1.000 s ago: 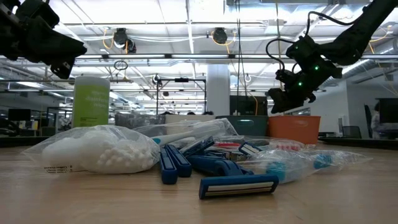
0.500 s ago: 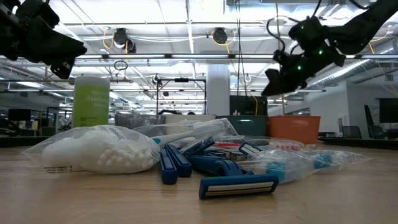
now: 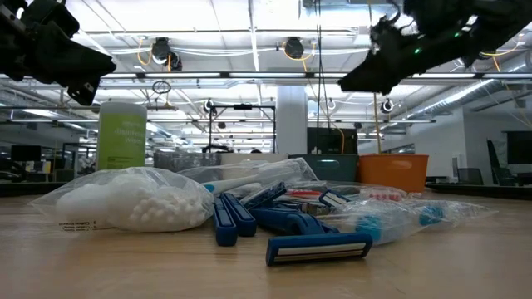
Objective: Pick & Place Travel size toiletries
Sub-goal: Put the white cotton pack into the orange bin
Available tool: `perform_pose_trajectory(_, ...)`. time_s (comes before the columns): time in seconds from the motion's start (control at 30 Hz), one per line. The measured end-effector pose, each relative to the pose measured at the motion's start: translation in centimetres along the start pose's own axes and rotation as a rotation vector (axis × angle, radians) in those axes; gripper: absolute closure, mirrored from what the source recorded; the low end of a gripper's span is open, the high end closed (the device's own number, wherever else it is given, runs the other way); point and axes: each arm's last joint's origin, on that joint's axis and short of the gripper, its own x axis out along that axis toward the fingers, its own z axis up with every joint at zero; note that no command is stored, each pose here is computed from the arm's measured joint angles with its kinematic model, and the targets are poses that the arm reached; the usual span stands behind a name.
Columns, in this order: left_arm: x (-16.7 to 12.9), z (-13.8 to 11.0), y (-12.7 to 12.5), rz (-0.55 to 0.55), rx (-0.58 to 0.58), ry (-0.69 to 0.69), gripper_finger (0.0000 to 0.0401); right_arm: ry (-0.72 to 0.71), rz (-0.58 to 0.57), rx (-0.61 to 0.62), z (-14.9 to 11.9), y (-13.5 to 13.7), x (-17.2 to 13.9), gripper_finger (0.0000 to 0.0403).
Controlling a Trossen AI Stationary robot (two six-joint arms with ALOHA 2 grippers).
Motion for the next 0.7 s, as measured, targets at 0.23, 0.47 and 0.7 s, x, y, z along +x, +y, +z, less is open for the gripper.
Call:
perform_pose_trajectory(0.23, 0.0, 0.0, 0.0, 0.0, 0.0, 0.0, 0.035, -0.094, 0.212, -0.025, 0.7, 1.8, -4.2, 0.0259)
perform_pose_trajectory(0.47, 0.0, 0.0, 0.0, 0.0, 0.0, 0.0, 0.035, -0.208, 0.33, 0.025, -1.3, 2.6, -6.7, 0.0261)
perform_pose_trajectory(0.7, 0.0, 0.9, -0.2, -0.02, -0.021, -0.097, 0.035, -0.302, 0.391, 0.07, -3.9, 3.2, -7.5, 0.0261)
